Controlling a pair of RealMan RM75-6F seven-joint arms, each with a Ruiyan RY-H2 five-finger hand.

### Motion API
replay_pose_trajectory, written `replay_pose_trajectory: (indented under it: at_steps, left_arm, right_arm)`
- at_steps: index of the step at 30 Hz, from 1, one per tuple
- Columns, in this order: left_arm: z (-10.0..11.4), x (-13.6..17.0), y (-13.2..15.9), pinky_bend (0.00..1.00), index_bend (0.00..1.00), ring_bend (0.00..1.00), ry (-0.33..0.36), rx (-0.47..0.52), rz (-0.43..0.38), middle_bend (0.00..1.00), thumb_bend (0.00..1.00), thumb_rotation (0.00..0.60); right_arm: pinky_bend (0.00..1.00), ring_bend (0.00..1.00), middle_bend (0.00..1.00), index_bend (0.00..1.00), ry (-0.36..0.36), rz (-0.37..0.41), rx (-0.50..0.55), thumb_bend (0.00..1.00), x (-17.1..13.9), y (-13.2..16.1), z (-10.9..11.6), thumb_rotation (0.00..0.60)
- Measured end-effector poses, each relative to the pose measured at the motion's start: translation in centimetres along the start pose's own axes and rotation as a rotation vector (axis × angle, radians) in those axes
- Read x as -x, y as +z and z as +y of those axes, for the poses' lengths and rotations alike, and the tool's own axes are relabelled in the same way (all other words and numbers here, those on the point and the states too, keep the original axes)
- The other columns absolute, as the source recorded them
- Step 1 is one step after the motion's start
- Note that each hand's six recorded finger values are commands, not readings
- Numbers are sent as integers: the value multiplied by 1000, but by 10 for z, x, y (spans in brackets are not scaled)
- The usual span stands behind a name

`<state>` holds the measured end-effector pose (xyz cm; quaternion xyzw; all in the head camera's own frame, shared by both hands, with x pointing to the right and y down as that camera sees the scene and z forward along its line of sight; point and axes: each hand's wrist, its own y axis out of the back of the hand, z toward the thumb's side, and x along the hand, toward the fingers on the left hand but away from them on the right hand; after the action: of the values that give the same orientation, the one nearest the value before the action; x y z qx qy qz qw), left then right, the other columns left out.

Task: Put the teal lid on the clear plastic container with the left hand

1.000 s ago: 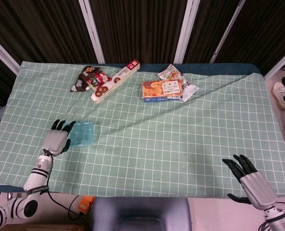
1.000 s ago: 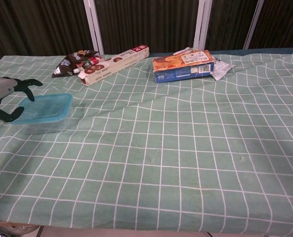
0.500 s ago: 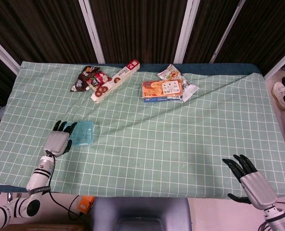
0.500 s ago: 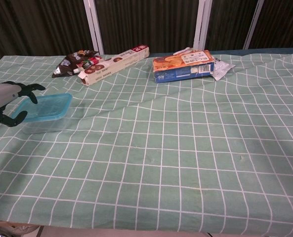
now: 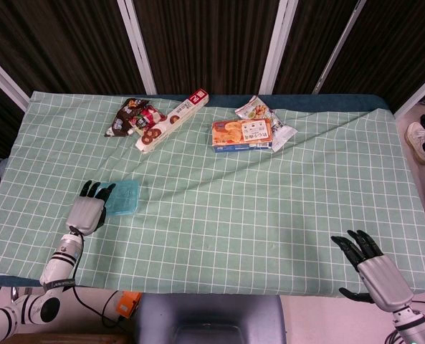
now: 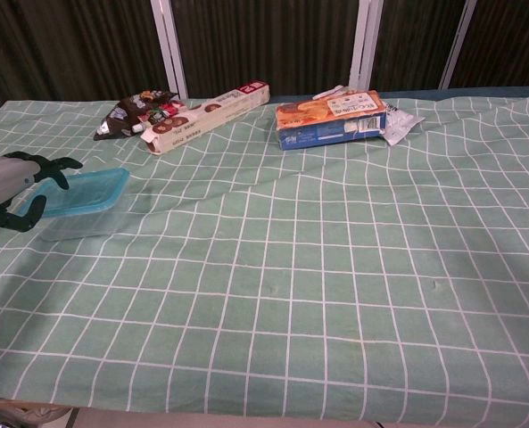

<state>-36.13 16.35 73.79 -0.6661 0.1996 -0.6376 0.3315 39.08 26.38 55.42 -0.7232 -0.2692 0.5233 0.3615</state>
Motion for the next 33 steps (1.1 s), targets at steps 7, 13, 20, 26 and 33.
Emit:
replay_pose_trajectory:
  at_steps: [7,13,20,26,33]
  left_arm:
    - [18,2,1,62,0,50,75,30,-7,82,578,600]
    - [50,14,2,61,0,6,225,81,-36,0,543,600]
    - [68,64,-6,57,0,0,385,89,-77,0,481,600]
    - [35,149,-33,52,0,0,385,158,-65,0,412,600]
    - [16,201,-51,42,0,0,364,254,-42,0,378,600]
  right_arm:
    - [0,0,259,155,-4,1,3,186,-1,0,1,600]
    - [0,0,259,155,-5,1,3,186,-1,0,1,600]
    - [0,0,259,155,-7,1,-3,185,-2,0,1,600]
    - [0,0,259,155,-2,-1,-14,185,-1,1,-2,600]
    - [0,0,259,130,2,0,-36,186,1,5,-6,600]
